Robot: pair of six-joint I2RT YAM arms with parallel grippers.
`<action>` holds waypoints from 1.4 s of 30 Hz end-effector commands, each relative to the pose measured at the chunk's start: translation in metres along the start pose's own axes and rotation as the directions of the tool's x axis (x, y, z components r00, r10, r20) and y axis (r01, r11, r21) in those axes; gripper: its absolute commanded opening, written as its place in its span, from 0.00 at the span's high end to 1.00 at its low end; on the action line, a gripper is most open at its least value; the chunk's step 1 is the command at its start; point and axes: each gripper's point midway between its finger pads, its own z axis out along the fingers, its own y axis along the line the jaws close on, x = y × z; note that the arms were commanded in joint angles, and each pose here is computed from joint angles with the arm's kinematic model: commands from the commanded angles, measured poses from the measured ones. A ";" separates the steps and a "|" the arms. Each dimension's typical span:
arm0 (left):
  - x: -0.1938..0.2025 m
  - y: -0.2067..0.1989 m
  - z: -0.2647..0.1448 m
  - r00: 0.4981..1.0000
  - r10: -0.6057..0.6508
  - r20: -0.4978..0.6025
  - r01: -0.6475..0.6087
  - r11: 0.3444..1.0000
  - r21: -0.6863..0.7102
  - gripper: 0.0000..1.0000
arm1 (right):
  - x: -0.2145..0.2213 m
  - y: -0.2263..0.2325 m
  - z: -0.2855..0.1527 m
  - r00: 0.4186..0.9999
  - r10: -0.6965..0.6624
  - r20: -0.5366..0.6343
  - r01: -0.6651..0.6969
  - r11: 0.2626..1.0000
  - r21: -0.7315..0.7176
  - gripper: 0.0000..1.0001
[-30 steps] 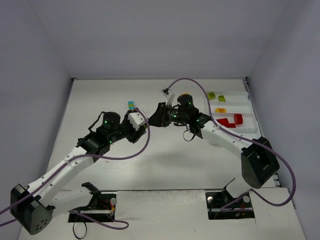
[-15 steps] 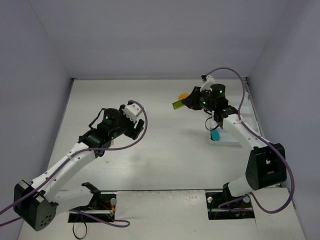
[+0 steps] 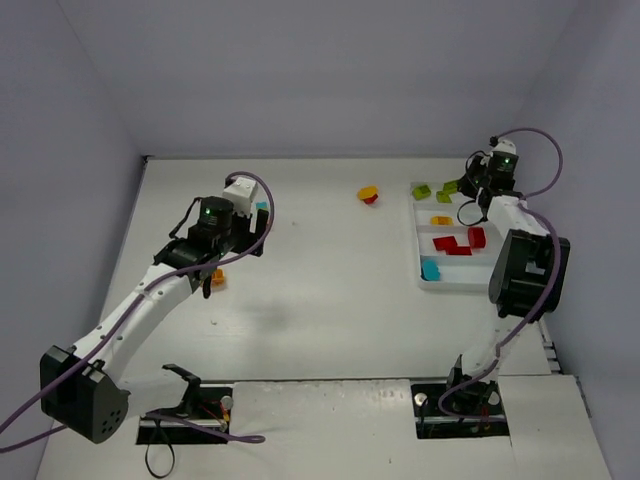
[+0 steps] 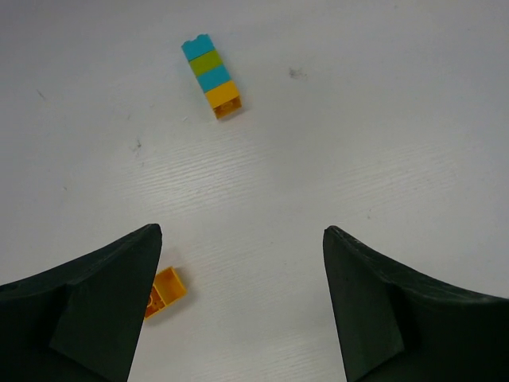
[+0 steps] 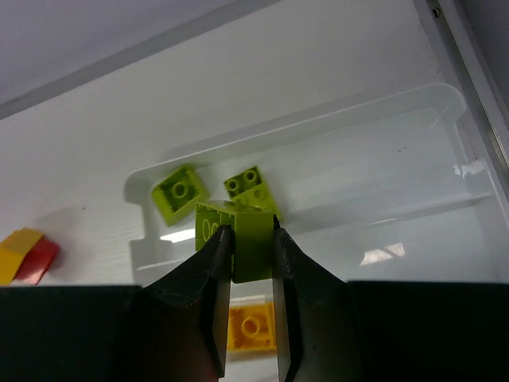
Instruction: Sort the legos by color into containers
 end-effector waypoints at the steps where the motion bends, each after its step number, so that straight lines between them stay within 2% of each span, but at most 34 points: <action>1: -0.020 0.016 -0.005 0.998 -0.050 0.031 0.053 0.994 -0.095 0.24 | -0.045 -0.006 0.022 0.993 -0.030 0.118 0.029 0.999 0.015 1.00; 5: -0.011 0.035 -0.001 0.997 -0.082 -0.006 0.080 0.978 -0.193 0.24 | -0.047 -0.029 0.047 0.993 -0.037 0.115 0.030 0.998 0.062 0.99; 10: -0.004 0.047 0.004 0.990 -0.132 -0.042 0.118 0.963 -0.244 0.24 | -0.040 -0.047 0.068 0.994 -0.045 0.097 0.036 0.995 0.096 0.94; 11: -0.001 0.048 0.006 0.989 -0.137 -0.054 0.120 0.961 -0.249 0.24 | -0.039 -0.048 0.069 0.995 -0.040 0.094 0.031 0.995 0.092 0.80; 13: 0.003 0.051 0.007 0.986 -0.147 -0.074 0.123 0.958 -0.260 0.24 | -0.036 -0.051 0.073 0.996 -0.037 0.083 0.030 0.996 0.089 0.64; 14: 0.004 0.052 0.009 0.985 -0.150 -0.083 0.124 0.956 -0.266 0.24 | -0.033 -0.053 0.073 0.997 -0.036 0.072 0.029 0.995 0.092 0.51; 15: 0.007 0.053 0.009 0.983 -0.156 -0.095 0.125 0.954 -0.274 0.24 | -0.033 -0.053 0.073 0.997 -0.042 0.071 0.035 0.995 0.094 0.45; 17: 0.009 0.055 0.010 0.980 -0.171 -0.105 0.136 0.950 -0.281 0.24 | -0.031 -0.053 0.072 0.997 -0.045 0.060 0.039 0.995 0.095 0.39; 22: 0.017 0.062 0.008 0.970 -0.204 -0.131 0.152 0.932 -0.330 0.24 | -0.036 -0.044 0.055 0.997 -0.043 0.068 0.038 0.997 0.072 0.37; 25: 0.023 0.074 0.002 0.964 -0.229 -0.138 0.154 0.899 -0.411 0.24 | -0.052 -0.023 0.031 0.993 -0.053 0.103 0.049 0.998 0.043 0.36; 27: 0.030 0.092 -0.008 0.954 -0.278 -0.115 0.177 0.827 -0.534 0.24 | -0.059 0.012 0.009 0.988 -0.086 0.130 0.087 0.996 -0.003 0.35; 30: 0.040 0.098 -0.013 0.944 -0.307 -0.118 0.184 0.789 -0.586 0.24 | -0.074 0.052 -0.029 0.976 -0.116 0.187 0.129 0.990 -0.060 0.35; 32: 0.054 0.099 -0.013 0.928 -0.339 -0.154 0.180 0.770 -0.611 0.23 | -0.054 0.074 -0.044 0.978 -0.127 0.165 0.146 0.983 -0.110 0.34; 34: 0.072 0.098 -0.007 0.912 -0.353 -0.209 0.154 0.768 -0.621 0.22 | -0.052 0.107 -0.070 0.974 -0.123 0.192 0.159 0.970 -0.186 0.33; 35: 0.075 0.099 -0.005 0.908 -0.357 -0.221 0.150 0.768 -0.622 0.17 | -0.040 0.115 -0.084 0.975 -0.124 0.187 0.164 0.962 -0.219 0.32; 37: 0.088 0.100 0.002 0.891 -0.371 -0.260 0.144 0.777 -0.613 0.17 | -0.023 0.139 -0.098 0.976 -0.121 0.183 0.171 0.941 -0.293 0.32; 42: 0.104 0.104 0.024 0.854 -0.435 -0.285 0.213 0.793 -0.571 0.16 | 0.029 0.157 -0.128 0.981 -0.135 0.140 0.181 0.901 -0.394 0.30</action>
